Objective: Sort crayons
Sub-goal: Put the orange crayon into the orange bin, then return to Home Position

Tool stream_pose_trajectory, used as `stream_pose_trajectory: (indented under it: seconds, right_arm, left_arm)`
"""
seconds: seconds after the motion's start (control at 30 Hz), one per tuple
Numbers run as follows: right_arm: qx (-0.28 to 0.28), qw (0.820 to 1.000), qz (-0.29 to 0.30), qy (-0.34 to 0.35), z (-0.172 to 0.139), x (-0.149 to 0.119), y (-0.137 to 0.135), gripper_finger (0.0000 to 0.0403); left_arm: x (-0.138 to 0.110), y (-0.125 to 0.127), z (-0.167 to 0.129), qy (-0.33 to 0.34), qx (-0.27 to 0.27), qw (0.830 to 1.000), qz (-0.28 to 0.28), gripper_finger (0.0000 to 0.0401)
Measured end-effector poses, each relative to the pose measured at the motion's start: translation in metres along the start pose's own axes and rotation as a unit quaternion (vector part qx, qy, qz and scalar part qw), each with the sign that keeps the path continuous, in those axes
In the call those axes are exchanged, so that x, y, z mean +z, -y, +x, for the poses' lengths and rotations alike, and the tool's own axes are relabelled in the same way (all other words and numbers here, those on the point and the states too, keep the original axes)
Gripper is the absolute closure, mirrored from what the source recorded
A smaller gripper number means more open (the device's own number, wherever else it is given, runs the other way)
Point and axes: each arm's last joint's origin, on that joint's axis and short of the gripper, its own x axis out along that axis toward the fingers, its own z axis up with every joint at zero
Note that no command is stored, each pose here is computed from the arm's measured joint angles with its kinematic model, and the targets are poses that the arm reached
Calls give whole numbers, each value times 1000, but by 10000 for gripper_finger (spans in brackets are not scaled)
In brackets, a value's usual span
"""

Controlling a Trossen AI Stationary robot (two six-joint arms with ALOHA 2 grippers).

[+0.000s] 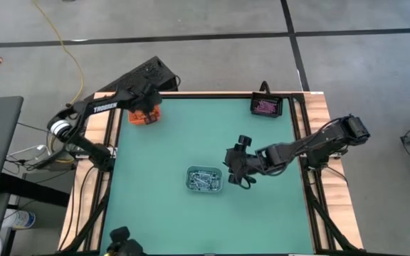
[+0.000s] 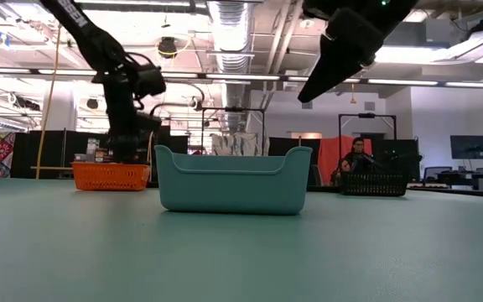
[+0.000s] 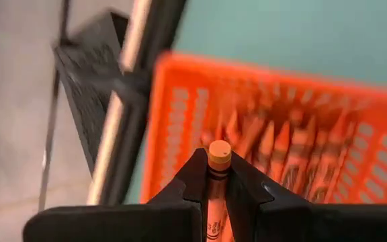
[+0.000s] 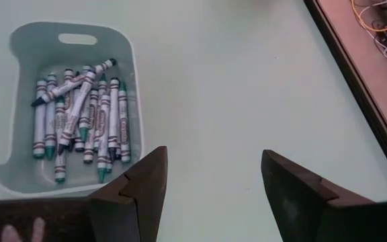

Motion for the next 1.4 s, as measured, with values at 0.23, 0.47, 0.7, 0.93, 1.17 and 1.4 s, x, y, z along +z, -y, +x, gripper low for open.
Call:
stream_pose_trajectory:
  seconds: [0.23,0.47,0.7,0.93,1.17,1.4]
  right_arm:
    - [-1,1000,-1,0,0,0,0,170]
    - [-1,1000,-1,0,0,0,0,170]
    - [-2,1000,-4,-3,0,-1,0,170]
    - [-9,1000,-12,-4,0,-1,1,170]
    - [-48,998,-39,5,0,0,3,170]
    - [-49,995,-88,14,-1,2,3,170]
  left_arm:
    - [-3,4,3,-76,-53,996,10,358]
    - [-1,-1,-5,-94,-63,994,-3,294]
    - [14,-6,-18,-72,-55,995,-36,245]
    - [32,10,-39,-18,-63,998,-17,243]
    - [49,34,-73,59,-63,996,10,243]
    - [55,52,-128,188,-81,979,20,243]
